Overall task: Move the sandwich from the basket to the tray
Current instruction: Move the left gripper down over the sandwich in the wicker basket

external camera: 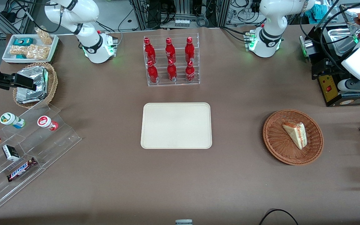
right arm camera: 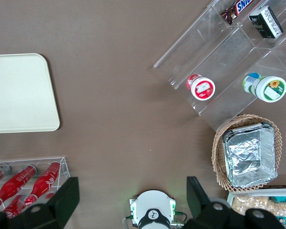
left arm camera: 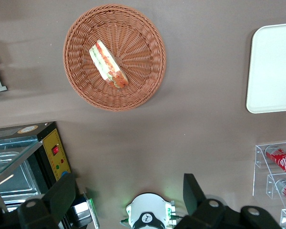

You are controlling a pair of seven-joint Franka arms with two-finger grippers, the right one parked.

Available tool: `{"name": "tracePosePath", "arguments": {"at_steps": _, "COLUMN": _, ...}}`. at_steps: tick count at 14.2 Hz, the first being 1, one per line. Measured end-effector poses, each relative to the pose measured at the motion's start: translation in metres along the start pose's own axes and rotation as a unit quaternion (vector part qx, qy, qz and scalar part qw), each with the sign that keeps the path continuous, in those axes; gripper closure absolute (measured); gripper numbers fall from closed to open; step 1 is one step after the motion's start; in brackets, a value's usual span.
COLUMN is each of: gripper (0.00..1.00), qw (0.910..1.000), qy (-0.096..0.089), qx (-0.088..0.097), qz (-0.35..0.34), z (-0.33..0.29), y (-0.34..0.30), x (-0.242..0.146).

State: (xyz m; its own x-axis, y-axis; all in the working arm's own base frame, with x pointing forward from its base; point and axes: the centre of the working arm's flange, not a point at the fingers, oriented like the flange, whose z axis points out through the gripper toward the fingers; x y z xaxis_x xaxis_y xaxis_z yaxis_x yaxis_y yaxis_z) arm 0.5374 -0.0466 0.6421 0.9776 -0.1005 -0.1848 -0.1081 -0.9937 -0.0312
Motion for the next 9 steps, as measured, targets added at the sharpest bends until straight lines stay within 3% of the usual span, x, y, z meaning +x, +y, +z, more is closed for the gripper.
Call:
{"name": "tracePosePath", "arguments": {"at_steps": 5, "gripper": 0.00, "qw": 1.0000, "qy": -0.009, "qx": -0.002, "qz": 0.000, "z": 0.009, "y": -0.001, "x": 0.007}}
{"name": "tracePosePath", "arguments": {"at_steps": 9, "gripper": 0.00, "qw": 0.9989, "qy": -0.046, "qx": -0.008, "qz": -0.003, "z": 0.046, "y": -0.011, "x": 0.034}}
